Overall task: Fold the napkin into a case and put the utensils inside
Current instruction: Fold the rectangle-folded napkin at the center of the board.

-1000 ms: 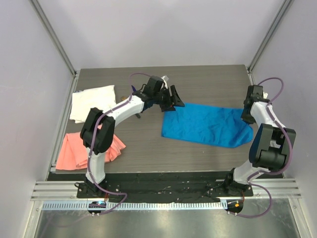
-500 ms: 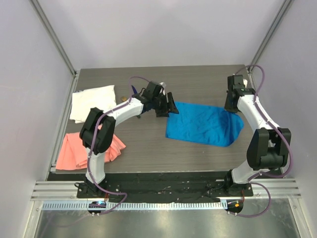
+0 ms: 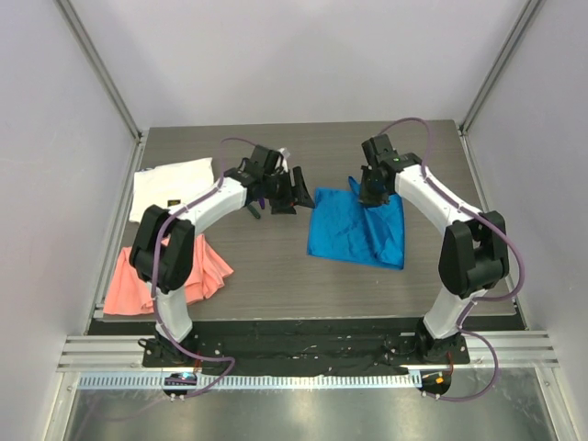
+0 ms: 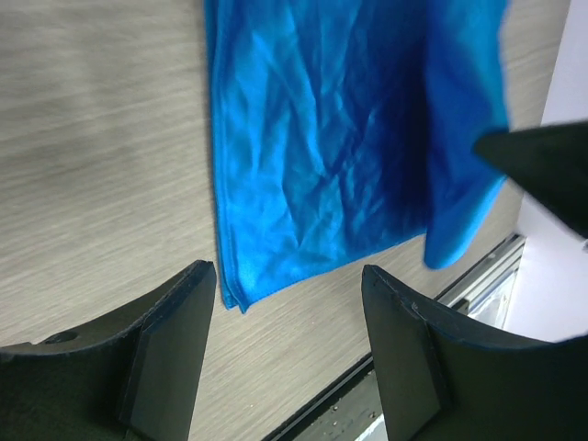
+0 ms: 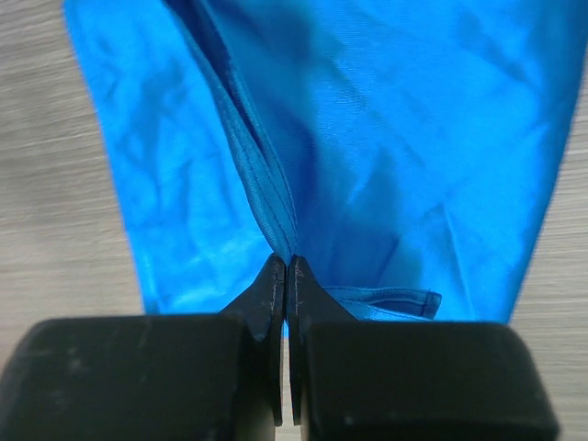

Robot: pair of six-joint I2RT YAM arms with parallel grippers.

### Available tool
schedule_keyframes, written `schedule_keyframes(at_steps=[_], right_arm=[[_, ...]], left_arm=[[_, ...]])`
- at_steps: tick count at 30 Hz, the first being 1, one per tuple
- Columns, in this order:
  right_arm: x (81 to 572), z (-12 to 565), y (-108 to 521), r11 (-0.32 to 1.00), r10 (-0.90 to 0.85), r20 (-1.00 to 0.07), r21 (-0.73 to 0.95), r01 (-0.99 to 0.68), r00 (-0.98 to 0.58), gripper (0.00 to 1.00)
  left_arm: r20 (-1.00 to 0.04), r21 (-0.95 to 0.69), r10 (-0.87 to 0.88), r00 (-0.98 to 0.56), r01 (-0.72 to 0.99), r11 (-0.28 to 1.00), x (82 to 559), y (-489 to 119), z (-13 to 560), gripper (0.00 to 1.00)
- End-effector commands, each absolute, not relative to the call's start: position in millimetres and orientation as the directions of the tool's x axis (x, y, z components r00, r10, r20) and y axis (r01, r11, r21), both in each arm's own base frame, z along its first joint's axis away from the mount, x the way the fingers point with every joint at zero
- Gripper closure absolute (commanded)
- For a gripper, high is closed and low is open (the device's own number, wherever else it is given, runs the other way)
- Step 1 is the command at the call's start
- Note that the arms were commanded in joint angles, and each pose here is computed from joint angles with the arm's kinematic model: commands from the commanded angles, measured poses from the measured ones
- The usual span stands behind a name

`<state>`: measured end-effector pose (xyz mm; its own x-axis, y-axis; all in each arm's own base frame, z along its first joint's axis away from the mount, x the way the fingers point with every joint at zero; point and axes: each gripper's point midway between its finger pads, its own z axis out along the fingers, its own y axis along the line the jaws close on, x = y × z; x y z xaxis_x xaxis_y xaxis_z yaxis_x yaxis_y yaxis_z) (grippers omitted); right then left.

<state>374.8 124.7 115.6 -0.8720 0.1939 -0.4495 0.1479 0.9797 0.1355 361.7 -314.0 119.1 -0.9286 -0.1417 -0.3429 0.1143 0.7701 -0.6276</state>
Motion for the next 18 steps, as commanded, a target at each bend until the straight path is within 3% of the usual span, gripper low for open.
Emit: schedule_keyframes(at_steps=[1, 18], right_arm=[[384.0, 121.1, 158.3, 0.957, 0.256, -0.464, 0.248, 0.153, -0.848, 0.99], [387.9, 100.3, 206.4, 0.882, 0.356, -0.362, 0.434, 0.182, -0.862, 0.99]], left_arm=[[-0.357, -0.662, -0.151, -0.922, 0.135, 0.738, 360.4, -308.2, 143.1, 0.31], [-0.298, -0.667, -0.162, -0.941, 0.084, 0.741, 363.3, -310.3, 117.2, 0.32]])
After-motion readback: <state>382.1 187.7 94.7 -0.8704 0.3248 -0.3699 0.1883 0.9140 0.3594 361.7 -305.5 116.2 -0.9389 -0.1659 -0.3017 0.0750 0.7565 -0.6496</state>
